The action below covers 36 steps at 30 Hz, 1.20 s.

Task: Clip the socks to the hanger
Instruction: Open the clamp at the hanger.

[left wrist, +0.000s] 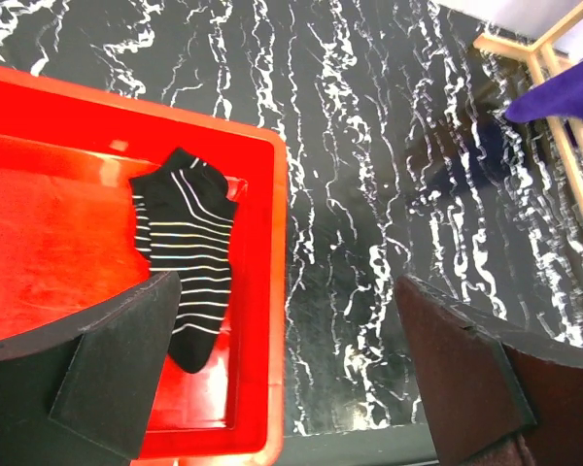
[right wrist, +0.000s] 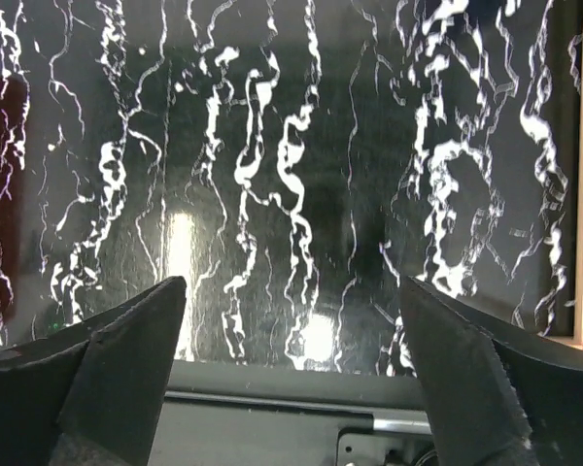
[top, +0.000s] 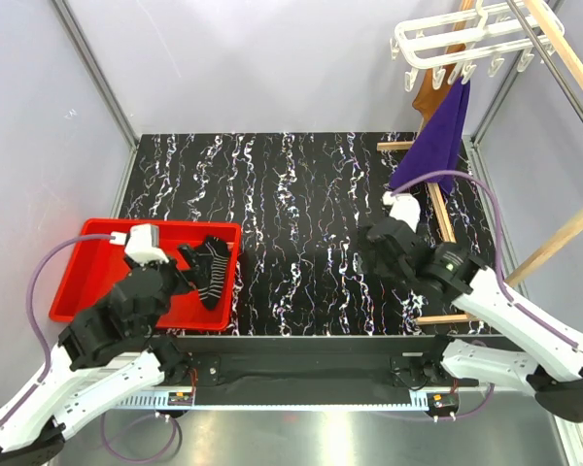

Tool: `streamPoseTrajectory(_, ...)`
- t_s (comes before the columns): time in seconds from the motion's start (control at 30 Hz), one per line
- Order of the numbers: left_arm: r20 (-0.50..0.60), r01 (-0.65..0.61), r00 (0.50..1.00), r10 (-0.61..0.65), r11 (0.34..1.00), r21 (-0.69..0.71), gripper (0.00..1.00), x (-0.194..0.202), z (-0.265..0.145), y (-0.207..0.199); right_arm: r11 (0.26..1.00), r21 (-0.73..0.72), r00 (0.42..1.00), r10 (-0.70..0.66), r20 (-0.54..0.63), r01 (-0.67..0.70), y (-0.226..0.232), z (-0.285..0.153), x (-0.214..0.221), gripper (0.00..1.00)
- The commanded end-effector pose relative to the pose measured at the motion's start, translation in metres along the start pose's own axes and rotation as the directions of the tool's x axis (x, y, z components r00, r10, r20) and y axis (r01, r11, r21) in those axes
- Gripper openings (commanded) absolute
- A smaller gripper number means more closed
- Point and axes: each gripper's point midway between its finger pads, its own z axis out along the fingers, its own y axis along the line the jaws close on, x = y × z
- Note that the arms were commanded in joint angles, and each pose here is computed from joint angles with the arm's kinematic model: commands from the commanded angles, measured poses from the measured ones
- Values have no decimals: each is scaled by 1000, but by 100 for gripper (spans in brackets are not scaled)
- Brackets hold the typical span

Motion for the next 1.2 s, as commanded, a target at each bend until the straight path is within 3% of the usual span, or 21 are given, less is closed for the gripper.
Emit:
streamPoseTrajectory(0.0, -34, -83, 996, 84, 996, 22, 99, -6, 7, -17, 996, 44, 997, -78, 18, 77, 11, 13, -18, 100)
streamPoseTrajectory(0.07, -102, -135, 985, 139, 990, 48, 99, 4, 21, -36, 994, 58, 995, -98, 30, 96, 17, 13, -33, 100)
streamPoseTrajectory(0.2, -67, -86, 991, 113, 944, 318, 99, -28, 35, -126, 987, 87, 988, -141, 55, 136, 29, 20, -55, 100)
streamPoseTrajectory(0.27, 18, -66, 998, 64, 902, 426, 99, -66, 35, -166, 985, 124, 986, -132, 106, 118, 29, 12, -80, 100)
streamPoseTrajectory(0.3, -12, -73, 996, 87, 890, 449, 99, -61, 50, -182, 985, 143, 986, -115, 121, 97, 29, 4, -94, 100)
streamPoseTrajectory(0.33, 37, -76, 997, 66, 871, 485, 98, -89, 45, -198, 978, 190, 982, -113, 152, 83, 22, -2, -106, 98)
streamPoseTrajectory(0.4, 52, -83, 997, 65, 854, 514, 96, -101, 63, -223, 971, 226, 979, -115, 166, 76, 14, -15, -118, 97)
streamPoseTrajectory(0.43, 114, -92, 993, 33, 824, 560, 95, -124, 60, -241, 971, 235, 974, -94, 208, 44, 8, -31, -135, 96)
streamPoseTrajectory(0.63, 221, -115, 974, -46, 741, 662, 90, -157, 86, -294, 974, 212, 929, -6, 371, -79, -16, -84, -180, 92)
streamPoseTrajectory(0.67, 251, -133, 965, -68, 701, 701, 89, -169, 82, -308, 972, 209, 918, 12, 397, -103, -20, -87, -189, 88)
streamPoseTrajectory(0.83, 254, -128, 963, -87, 681, 721, 84, -179, 112, -330, 964, 184, 900, 96, 426, -190, -52, -85, -239, 80)
streamPoseTrajectory(1.0, 319, -191, 945, -73, 669, 718, 82, -184, 123, -339, 945, 259, 847, 31, 531, -197, -59, -85, -296, 76)
streamPoseTrajectory(1.17, 335, -209, 940, -66, 664, 718, 79, -188, 125, -341, 959, 199, 806, 49, 590, -204, -64, -64, -336, 62)
